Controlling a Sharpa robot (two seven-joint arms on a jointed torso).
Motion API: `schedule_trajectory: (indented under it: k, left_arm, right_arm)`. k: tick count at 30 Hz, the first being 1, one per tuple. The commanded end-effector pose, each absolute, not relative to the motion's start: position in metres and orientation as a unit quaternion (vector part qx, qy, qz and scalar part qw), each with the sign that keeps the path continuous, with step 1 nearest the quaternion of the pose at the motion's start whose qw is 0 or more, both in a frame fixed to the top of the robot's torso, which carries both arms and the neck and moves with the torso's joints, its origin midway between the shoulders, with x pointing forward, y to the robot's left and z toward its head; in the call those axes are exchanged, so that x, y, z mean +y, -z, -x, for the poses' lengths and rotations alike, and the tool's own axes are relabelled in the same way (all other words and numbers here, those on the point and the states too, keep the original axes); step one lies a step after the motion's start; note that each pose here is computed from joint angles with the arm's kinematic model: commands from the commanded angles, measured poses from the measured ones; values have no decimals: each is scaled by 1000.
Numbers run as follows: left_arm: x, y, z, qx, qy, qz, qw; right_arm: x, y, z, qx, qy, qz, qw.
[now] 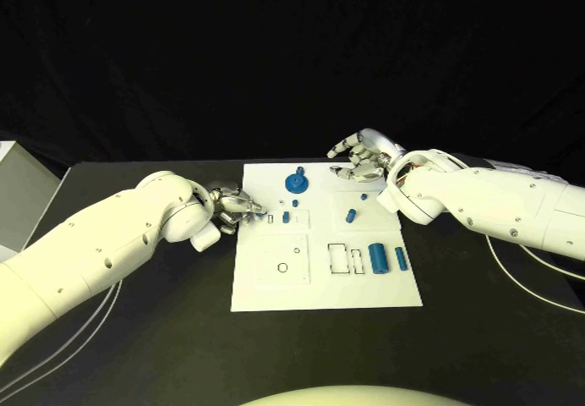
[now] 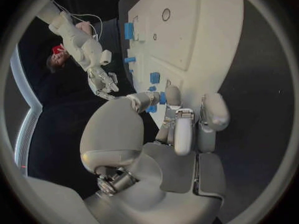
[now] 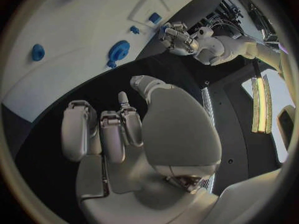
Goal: Assemble the parts on the task board
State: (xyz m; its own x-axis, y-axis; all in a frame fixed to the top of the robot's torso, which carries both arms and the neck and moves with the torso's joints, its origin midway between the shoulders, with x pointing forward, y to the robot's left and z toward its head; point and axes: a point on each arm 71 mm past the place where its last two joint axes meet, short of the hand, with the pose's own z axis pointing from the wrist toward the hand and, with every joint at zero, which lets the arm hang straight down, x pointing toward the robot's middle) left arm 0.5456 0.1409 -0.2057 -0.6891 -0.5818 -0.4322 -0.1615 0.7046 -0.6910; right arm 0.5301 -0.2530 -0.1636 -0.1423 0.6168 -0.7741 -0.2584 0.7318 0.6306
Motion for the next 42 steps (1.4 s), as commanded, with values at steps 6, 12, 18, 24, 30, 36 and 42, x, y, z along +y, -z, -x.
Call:
schedule_trajectory:
  k: [6,12,18,24,30,36,42]
  left_arm:
    - [130,198,-553,881,293,178,325]
    - [122,191,-558,903,260,120,320]
    - [117,183,-561,920,232,69,307]
    - [113,175,-566,927,210,44,308]
    - [109,173,-568,932,195,28,305]
    - [106,174,-570,936,181,22,302]
    - [105,177,-572,939,173,26,297]
  right_arm:
    - [-250,164,-530,676,-346,-125,639]
    - [-248,164,-530,676,-347,-125,638]
    - [-247,164,-531,676,-347,-124,638]
    - [-245,164,-531,676,-348,-124,638]
    - [-244,164,-531,676,-348,-124,637]
    - [-243,164,-531,676,-349,-124,637]
    - [-242,164,-531,676,-349,-123,637]
